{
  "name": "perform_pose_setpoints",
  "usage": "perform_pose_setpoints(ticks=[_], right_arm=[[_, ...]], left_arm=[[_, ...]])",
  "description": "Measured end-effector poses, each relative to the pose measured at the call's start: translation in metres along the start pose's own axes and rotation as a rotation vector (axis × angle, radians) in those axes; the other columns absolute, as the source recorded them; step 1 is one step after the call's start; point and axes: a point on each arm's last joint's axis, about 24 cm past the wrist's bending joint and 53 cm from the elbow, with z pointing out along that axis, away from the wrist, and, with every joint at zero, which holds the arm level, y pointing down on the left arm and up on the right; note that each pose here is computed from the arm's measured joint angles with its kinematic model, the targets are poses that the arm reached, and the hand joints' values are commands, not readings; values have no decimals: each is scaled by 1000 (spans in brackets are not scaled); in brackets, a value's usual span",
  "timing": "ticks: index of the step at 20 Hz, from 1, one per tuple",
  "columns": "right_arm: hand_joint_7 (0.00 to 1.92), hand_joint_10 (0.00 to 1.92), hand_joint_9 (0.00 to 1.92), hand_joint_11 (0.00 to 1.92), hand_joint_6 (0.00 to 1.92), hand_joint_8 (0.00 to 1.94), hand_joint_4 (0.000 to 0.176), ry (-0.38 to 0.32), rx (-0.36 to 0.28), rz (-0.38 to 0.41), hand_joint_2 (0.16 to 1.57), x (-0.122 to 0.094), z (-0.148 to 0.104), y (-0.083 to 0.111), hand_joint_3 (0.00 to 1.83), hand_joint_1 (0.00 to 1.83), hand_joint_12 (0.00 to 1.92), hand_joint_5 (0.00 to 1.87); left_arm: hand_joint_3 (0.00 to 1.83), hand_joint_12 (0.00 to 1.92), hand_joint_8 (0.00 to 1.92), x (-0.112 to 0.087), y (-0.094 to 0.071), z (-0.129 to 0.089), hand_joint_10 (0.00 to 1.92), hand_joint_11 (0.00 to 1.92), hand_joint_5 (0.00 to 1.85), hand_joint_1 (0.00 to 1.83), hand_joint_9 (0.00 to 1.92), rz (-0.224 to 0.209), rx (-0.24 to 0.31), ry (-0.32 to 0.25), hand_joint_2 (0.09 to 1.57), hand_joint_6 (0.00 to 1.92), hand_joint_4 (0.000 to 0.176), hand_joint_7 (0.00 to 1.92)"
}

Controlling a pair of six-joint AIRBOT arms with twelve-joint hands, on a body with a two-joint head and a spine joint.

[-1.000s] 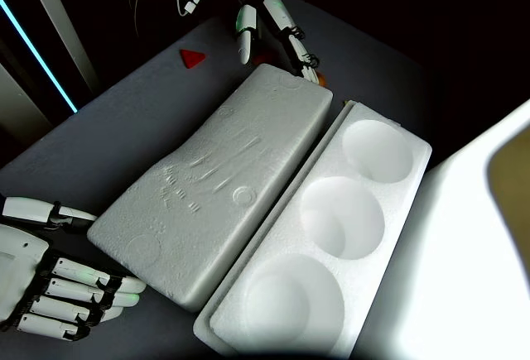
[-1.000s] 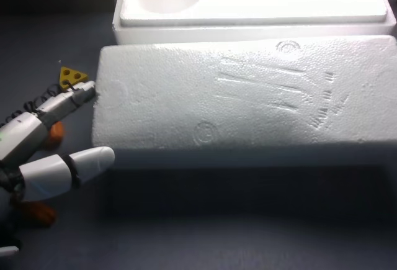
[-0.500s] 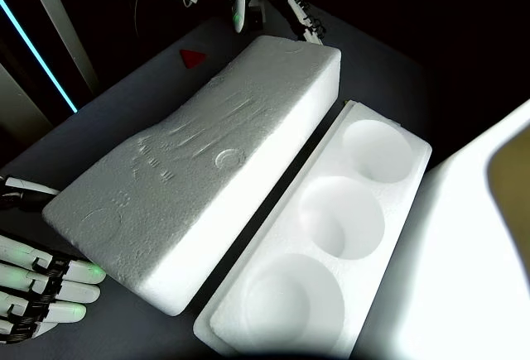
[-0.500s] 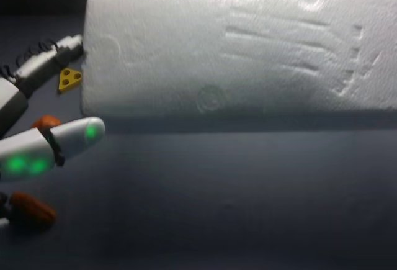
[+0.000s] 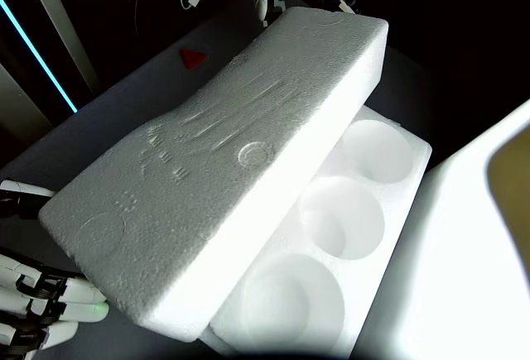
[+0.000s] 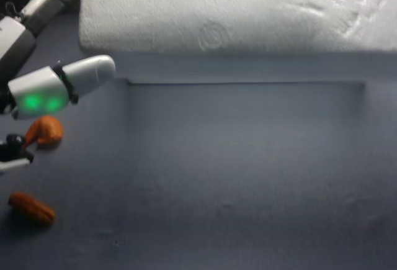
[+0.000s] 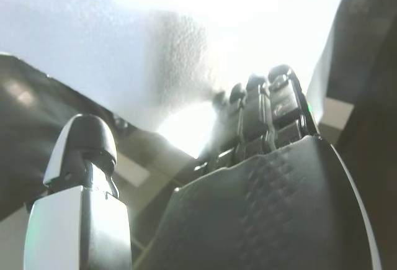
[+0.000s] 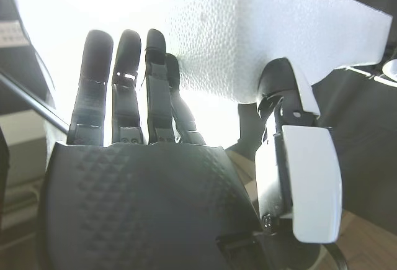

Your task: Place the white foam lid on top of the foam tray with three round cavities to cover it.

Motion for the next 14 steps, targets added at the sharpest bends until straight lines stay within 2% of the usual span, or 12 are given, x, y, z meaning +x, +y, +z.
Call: perform_pose_setpoints(ticks=[1,2,3,4,5,6,7,8,9,10,11,14], right_arm=[[90,1230,7,0,773,702,0,1,-3,-1,1223,0,9,0,3,539,1918,0],[17,1172,1,0,723,757,0,5,-3,1,1233,1,15,-1,6,577,1920,0],[3,1275,0,0,800,880,0,7,3,10,1235,2,24,-2,4,588,1921,0],[0,1323,0,0,826,924,0,13,10,13,1239,4,29,-4,5,603,1921,0],[0,1250,0,0,731,842,0,17,16,19,1245,4,36,-5,5,596,1921,0],[0,1055,0,0,549,687,0,19,21,23,1251,4,43,-6,6,566,1848,0],[4,907,0,0,352,576,0,22,22,20,1254,3,48,-7,5,552,1769,0],[7,856,0,0,356,535,0,25,25,15,1259,2,52,-8,6,556,1741,0],[2,757,0,0,265,456,0,27,29,12,1259,1,55,-10,4,581,1704,0],[20,739,0,0,193,411,0,32,39,15,1258,2,59,-12,2,597,1668,0],[42,787,0,0,239,405,0,31,44,18,1261,1,63,-13,2,605,1665,0],[39,676,0,0,188,346,0,27,43,14,1265,-3,73,-12,2,569,1562,0]], left_arm=[[2,259,0,-4,2,5,0,8,138,542,0,0,1,-10,1119,19,0,0],[1,417,0,-7,3,9,0,1,145,533,0,-4,1,-17,1123,15,0,3],[0,664,1,-10,3,14,2,0,147,519,4,-8,3,-23,1123,11,0,4],[0,1091,5,-13,2,17,27,0,142,534,62,-8,4,-28,1118,7,0,22],[0,1401,8,-16,0,23,47,0,138,531,104,-8,18,-35,1115,4,0,39],[0,1551,16,-19,-2,29,71,0,137,515,148,-14,29,-46,1100,3,0,74],[0,1446,9,-22,-4,33,52,0,190,607,85,-14,39,-53,1101,20,0,76],[0,1298,3,-23,-4,37,43,0,203,636,54,-11,43,-54,1098,18,0,72],[1,1108,1,-23,-2,41,8,0,199,686,13,-11,42,-55,1102,9,0,50],[0,1115,1,-23,4,46,2,0,203,680,5,-15,29,-55,1096,6,0,54],[0,1116,0,-24,10,50,0,0,196,667,0,-15,11,-55,1094,1,0,30],[4,1059,1,-29,19,60,0,0,175,709,0,-19,-19,-60,1129,0,0,29]])
